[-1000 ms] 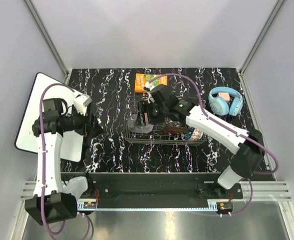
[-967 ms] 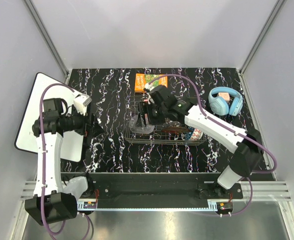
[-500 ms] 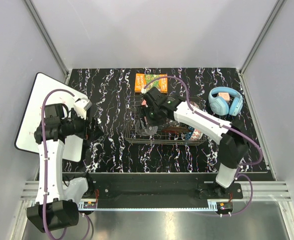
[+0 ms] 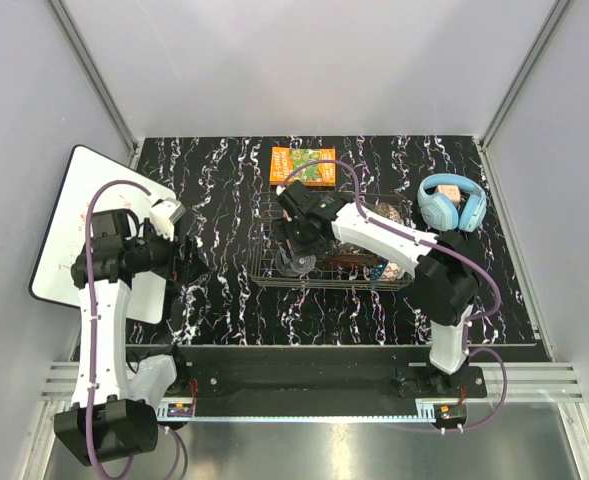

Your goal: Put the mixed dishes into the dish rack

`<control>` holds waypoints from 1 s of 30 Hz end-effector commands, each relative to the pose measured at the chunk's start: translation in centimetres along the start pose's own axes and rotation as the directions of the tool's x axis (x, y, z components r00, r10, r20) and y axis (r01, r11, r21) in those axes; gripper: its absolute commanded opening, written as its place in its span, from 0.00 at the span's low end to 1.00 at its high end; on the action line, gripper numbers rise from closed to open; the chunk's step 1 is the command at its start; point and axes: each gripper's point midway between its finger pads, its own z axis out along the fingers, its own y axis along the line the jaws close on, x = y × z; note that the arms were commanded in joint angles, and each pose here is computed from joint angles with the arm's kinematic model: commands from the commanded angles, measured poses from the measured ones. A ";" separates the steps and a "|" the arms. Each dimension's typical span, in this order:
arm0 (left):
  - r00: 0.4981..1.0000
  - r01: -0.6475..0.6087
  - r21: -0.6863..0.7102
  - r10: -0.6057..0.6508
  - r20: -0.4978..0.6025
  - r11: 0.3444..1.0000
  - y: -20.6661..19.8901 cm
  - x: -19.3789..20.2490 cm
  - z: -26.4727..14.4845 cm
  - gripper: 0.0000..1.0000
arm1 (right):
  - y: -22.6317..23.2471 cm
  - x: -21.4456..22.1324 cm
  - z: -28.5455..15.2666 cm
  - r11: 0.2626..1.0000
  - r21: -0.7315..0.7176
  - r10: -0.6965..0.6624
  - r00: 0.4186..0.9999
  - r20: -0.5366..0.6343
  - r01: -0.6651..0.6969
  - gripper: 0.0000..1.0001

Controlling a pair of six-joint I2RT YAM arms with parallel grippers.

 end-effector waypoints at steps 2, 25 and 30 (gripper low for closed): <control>0.999 -0.030 -0.033 0.031 0.039 0.999 0.4 -0.7 -0.2 0.99 | 0.4 -1.4 0.3 1.000 -0.007 -0.020 0.999 0.040 0.021 0.00; 0.999 -0.030 -0.056 0.032 0.031 0.998 1.0 -0.2 0.1 0.99 | 1.8 -0.2 3.1 0.988 0.061 -0.140 0.990 -0.007 0.140 0.75; 0.999 -0.031 -0.053 0.033 0.035 0.998 0.9 -0.3 0.1 0.99 | 1.6 -0.1 2.4 0.986 0.074 -0.151 0.989 -0.003 0.151 1.00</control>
